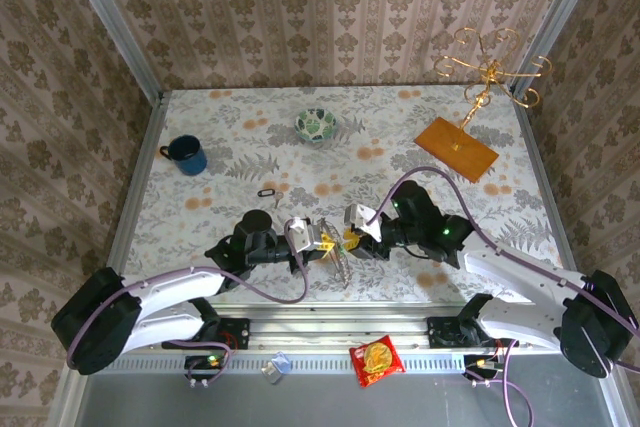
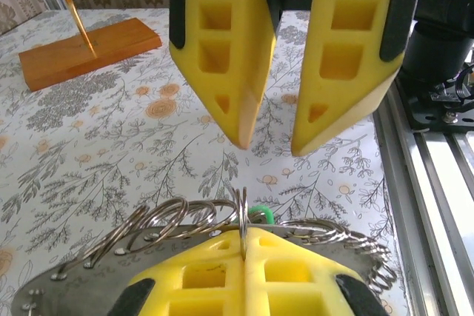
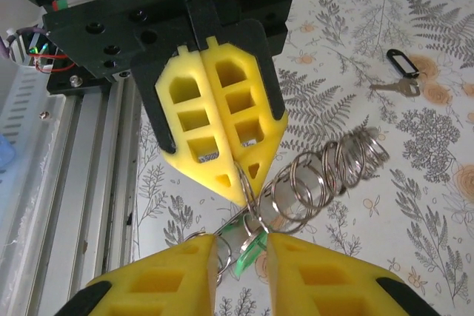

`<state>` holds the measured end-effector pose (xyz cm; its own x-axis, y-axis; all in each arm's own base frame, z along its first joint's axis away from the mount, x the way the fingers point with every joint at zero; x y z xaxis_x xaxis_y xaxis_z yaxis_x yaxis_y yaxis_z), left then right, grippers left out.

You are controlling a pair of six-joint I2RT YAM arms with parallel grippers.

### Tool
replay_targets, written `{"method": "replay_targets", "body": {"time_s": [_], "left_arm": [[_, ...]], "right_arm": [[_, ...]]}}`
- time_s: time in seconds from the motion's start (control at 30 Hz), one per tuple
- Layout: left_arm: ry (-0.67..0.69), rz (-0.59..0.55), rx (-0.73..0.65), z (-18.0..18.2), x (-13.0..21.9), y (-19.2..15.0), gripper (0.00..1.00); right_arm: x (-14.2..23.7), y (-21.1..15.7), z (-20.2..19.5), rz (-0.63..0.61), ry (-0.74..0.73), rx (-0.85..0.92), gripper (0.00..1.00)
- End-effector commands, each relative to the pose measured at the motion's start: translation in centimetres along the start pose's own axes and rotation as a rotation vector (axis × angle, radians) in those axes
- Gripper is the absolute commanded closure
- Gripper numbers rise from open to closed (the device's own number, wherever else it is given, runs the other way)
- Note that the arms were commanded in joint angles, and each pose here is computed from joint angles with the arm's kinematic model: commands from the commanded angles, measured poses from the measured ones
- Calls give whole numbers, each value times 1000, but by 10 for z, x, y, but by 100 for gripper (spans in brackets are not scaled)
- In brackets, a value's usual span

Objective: Put the keys on the keyring

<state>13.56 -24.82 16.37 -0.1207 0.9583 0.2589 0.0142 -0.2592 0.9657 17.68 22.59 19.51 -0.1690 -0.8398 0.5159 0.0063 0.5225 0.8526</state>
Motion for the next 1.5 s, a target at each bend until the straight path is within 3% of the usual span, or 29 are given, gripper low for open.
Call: {"method": "replay_targets", "body": {"time_s": [0.0,0.37,0.77,0.87,0.93,1.03,1.27,1.47], "left_arm": [[-31,-51,-15,-4,-1,8,100],[-33,-60,-11,-4,-1,8,100],[-9,-58,-2,-1,-1,8,100],[12,-51,3,0,0,7,87],[23,-42,5,1,1,7,78],[28,-13,1,2,2,6,75],[17,24,-17,2,2,10,77],[-3,37,-27,1,1,14,83]], "right_arm": [[-3,6,-1,-46,17,39,75],[-16,5,-5,-42,48,31,76],[-22,9,-6,-48,89,42,93],[-20,10,-5,-34,92,52,100],[-18,9,-5,-4,91,60,100],[-17,6,-6,77,78,89,100],[-22,4,-3,266,99,187,100],[-27,10,-1,354,124,249,100]]}}
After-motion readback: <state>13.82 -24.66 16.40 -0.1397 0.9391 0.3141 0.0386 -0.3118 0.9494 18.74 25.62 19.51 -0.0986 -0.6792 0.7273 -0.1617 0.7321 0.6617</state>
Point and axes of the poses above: each hand's point on the last joint's axis, 136 mm out from that joint toward the fingers, its own x axis back along the fingers, its own z axis along the line the jaws close on, y = z × x, the point moved 6 cm from there along x, back along the fingers, and after that the axes turned 4 degrees about x, right-handed, at the moved point
